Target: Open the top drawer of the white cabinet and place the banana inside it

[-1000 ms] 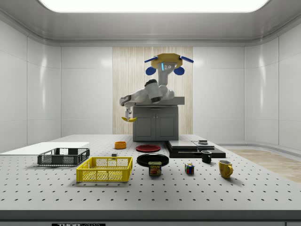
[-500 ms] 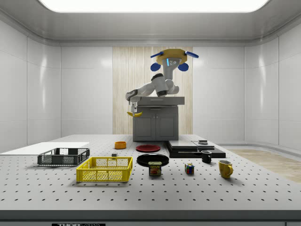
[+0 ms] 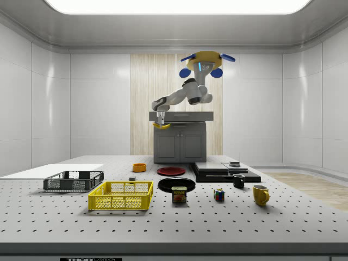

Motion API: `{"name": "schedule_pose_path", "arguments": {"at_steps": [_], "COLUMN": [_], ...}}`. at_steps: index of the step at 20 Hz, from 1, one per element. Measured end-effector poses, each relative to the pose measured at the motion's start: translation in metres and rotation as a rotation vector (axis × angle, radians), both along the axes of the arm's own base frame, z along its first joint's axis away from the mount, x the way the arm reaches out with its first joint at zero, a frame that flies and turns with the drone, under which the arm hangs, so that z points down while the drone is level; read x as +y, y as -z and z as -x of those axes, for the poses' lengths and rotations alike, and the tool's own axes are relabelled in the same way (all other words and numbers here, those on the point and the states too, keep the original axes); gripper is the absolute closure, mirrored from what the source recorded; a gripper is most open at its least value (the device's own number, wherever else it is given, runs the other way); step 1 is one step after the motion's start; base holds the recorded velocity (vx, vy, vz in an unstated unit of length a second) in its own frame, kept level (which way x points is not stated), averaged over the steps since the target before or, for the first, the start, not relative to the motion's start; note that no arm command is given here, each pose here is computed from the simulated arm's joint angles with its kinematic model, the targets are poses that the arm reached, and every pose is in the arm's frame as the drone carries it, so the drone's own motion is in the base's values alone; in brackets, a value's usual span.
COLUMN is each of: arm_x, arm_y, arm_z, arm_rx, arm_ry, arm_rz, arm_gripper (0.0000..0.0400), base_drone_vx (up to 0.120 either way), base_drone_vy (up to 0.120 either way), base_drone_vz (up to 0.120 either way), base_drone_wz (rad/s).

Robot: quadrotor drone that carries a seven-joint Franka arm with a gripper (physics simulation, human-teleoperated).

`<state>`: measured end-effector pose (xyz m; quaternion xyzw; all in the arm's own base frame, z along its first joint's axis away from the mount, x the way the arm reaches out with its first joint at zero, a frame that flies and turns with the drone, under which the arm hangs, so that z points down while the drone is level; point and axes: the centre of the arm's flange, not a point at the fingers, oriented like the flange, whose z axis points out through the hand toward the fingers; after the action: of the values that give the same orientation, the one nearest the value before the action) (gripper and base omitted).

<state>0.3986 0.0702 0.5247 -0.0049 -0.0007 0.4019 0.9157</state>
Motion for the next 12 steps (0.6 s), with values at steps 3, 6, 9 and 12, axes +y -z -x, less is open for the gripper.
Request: {"name": "schedule_pose_path", "arguments": {"at_steps": [3,6,9,12], "arm_x": [0.0,0.0,0.0,0.0], "arm_y": [0.0,0.0,0.0,0.0], "arm_z": [0.0,0.0,0.0,0.0], "arm_rx": [0.0,0.0,0.0,0.0], "arm_ry": [0.0,0.0,0.0,0.0], "arm_rz": [0.0,0.0,0.0,0.0], "arm_gripper": [0.0207,0.0207,0.0207,0.0207], "base_drone_vx": [-0.12,-0.12,-0.12,-0.12], "base_drone_vy": [-0.12,-0.04,-0.053,-0.013], "base_drone_vz": [0.12,0.12,0.12,0.12], "base_drone_wz": [0.0,0.0,0.0,0.0]}}
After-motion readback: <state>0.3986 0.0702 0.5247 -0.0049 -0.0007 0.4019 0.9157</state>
